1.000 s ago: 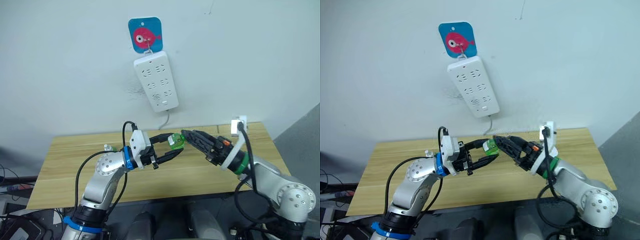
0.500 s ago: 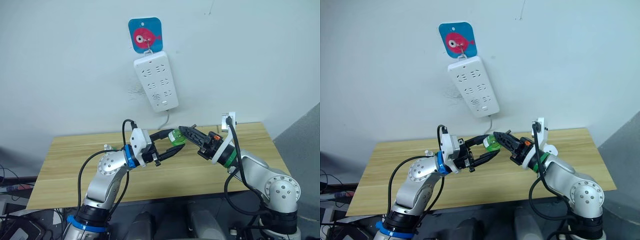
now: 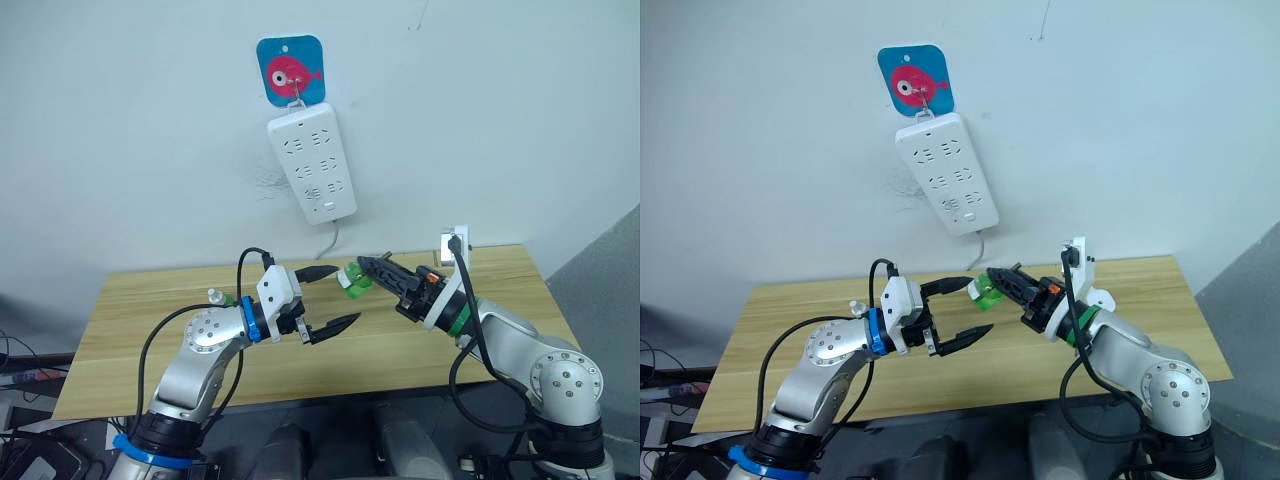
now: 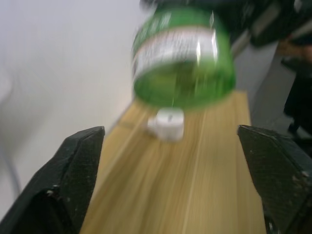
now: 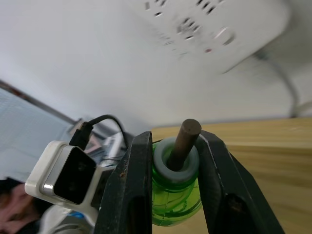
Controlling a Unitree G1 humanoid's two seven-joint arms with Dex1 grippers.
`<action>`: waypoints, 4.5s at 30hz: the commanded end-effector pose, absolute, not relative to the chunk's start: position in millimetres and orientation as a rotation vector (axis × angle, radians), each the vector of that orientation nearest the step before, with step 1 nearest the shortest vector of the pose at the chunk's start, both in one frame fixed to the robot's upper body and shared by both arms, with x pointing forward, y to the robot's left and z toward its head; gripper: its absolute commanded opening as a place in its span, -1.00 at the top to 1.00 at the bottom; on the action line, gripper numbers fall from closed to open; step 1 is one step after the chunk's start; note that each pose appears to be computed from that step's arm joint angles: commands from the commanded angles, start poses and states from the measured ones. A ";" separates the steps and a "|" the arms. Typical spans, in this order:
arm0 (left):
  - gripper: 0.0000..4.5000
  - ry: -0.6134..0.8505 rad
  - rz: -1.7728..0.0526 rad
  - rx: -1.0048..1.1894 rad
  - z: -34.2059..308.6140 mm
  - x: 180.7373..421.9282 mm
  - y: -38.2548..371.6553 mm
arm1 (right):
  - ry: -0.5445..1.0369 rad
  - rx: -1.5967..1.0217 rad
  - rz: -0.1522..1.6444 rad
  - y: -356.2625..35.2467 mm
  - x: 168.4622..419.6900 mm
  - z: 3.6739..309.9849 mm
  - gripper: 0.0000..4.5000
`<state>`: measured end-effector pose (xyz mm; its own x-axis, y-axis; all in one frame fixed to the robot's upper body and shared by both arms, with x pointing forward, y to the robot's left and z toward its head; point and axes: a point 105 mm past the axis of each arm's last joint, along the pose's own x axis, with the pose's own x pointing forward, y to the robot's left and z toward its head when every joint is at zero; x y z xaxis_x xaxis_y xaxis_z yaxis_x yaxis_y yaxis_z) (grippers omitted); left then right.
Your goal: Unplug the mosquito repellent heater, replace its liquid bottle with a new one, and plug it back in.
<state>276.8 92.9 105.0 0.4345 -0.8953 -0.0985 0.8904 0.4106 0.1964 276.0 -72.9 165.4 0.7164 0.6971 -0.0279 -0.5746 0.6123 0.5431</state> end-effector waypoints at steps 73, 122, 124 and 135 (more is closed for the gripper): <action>-1.00 0.275 -0.154 0.068 -5.1 338.4 267.7 | 0.004 -0.334 1.183 -25.4 236.9 150.7 -0.97; 0.02 -0.013 -1.278 0.341 131.8 308.4 88.5 | 0.049 -0.294 1.147 -10.6 268.9 181.0 -1.00; 0.02 -0.014 -1.292 0.354 130.3 306.6 88.4 | 0.040 -0.290 1.119 -9.9 274.7 180.0 -1.00; 0.02 -0.044 -1.318 0.376 134.1 302.5 84.9 | 0.036 -0.299 1.122 -3.8 281.2 171.5 -0.43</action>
